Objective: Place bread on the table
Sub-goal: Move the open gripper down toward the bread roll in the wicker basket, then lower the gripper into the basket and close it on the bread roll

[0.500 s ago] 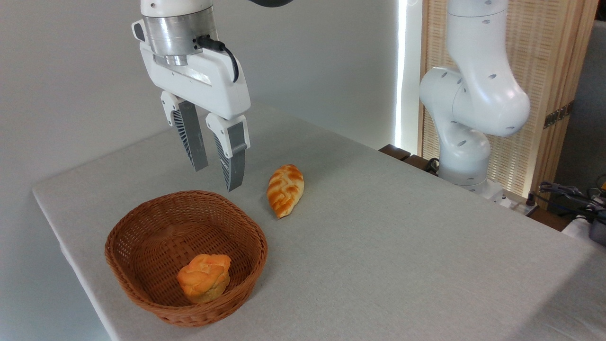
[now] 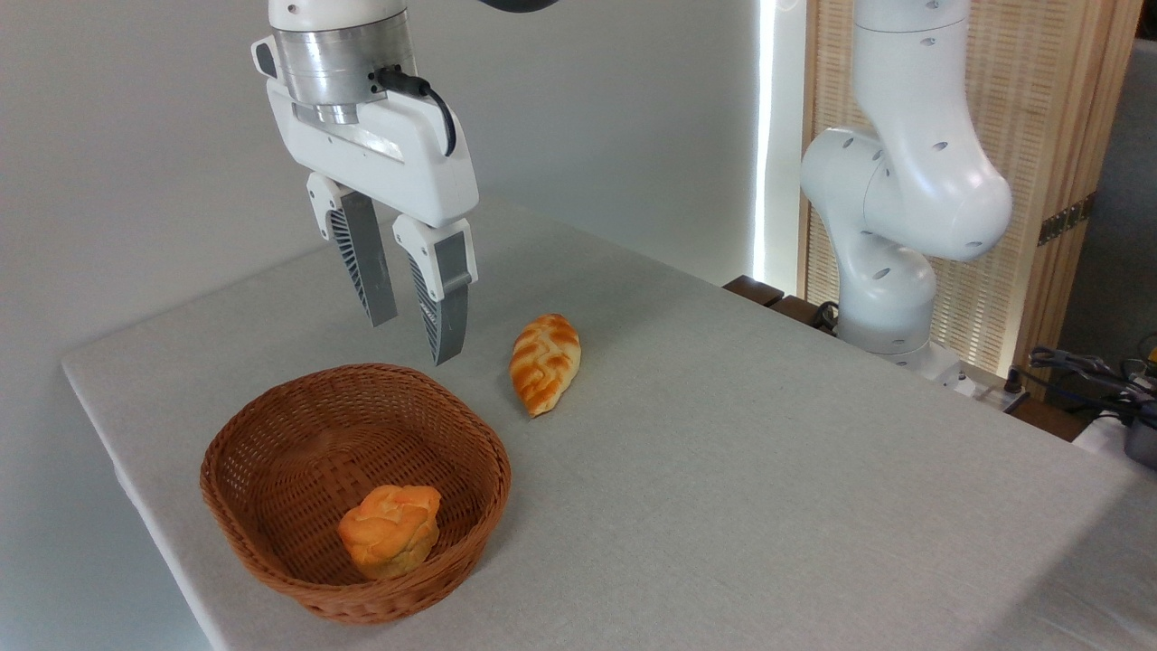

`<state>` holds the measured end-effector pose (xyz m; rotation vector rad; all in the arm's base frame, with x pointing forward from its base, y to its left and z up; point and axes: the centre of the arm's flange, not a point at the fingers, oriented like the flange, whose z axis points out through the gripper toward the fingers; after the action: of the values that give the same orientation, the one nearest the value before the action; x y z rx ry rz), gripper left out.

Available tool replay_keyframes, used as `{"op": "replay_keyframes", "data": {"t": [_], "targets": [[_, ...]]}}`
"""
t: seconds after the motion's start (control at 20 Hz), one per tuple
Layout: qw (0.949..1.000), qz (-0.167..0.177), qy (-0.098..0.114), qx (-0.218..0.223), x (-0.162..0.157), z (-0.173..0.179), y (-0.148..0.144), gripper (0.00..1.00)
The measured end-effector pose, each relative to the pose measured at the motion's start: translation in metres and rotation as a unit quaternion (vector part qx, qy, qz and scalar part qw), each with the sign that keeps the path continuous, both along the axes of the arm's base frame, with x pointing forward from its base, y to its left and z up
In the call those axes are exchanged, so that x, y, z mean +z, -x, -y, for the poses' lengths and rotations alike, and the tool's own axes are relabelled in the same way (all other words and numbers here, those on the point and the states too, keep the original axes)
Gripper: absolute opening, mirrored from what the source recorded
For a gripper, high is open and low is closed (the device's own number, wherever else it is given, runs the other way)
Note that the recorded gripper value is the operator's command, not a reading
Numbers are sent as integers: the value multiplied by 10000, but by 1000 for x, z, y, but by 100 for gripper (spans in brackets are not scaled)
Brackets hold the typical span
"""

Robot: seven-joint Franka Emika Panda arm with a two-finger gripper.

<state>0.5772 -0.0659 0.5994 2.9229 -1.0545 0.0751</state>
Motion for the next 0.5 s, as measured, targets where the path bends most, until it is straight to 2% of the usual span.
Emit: {"op": "replay_keyframes", "data": {"t": [0.2, 0.35, 0.5], "targets": [[10000, 60, 5, 28, 1, -3, -2, 100], [9991, 391, 27, 132, 0, -12, -14, 100], [9982, 563, 26, 183, -28, -14, -36, 100]]}}
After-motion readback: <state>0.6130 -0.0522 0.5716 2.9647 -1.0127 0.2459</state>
